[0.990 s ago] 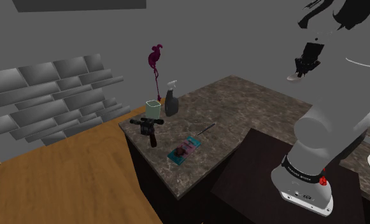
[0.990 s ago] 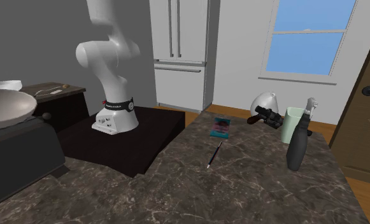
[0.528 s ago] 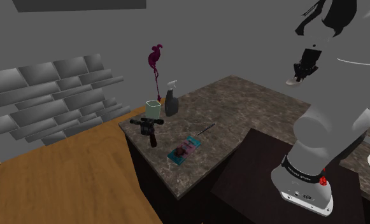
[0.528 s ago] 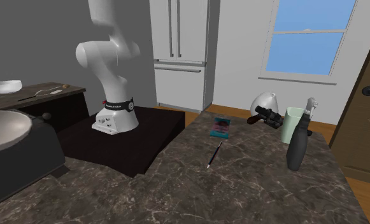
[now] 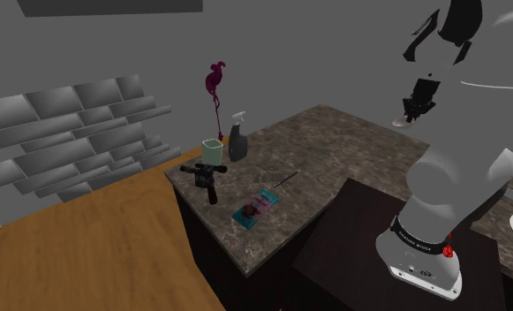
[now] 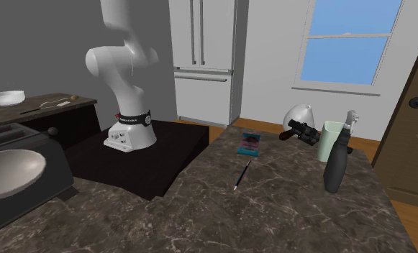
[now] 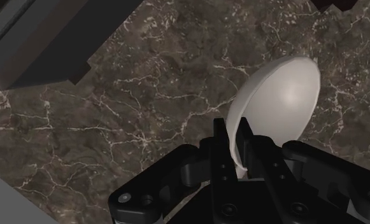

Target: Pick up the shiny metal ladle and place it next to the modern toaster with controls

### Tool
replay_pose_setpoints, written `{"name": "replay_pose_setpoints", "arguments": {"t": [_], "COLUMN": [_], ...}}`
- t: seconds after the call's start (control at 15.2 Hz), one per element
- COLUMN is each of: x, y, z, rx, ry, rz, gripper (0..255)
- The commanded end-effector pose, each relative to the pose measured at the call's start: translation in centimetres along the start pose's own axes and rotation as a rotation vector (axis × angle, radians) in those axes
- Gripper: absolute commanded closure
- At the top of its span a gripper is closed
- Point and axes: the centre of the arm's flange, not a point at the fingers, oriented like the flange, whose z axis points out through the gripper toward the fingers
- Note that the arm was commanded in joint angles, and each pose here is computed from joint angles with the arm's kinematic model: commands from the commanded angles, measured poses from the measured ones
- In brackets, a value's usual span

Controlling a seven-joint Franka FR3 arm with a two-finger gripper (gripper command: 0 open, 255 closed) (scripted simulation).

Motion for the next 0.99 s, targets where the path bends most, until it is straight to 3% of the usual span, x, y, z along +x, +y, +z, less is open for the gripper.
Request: {"name": "replay_pose_setpoints", "arguments": {"t": [0.0, 0.92], "x": [0.1, 1.5], "y": [0.2, 1.0], "z": [1.1, 8.3], "rx": [0.0, 0.0], "ry": [0.0, 0.0], "rz": [0.0, 0.0], "gripper": [255, 255]}}
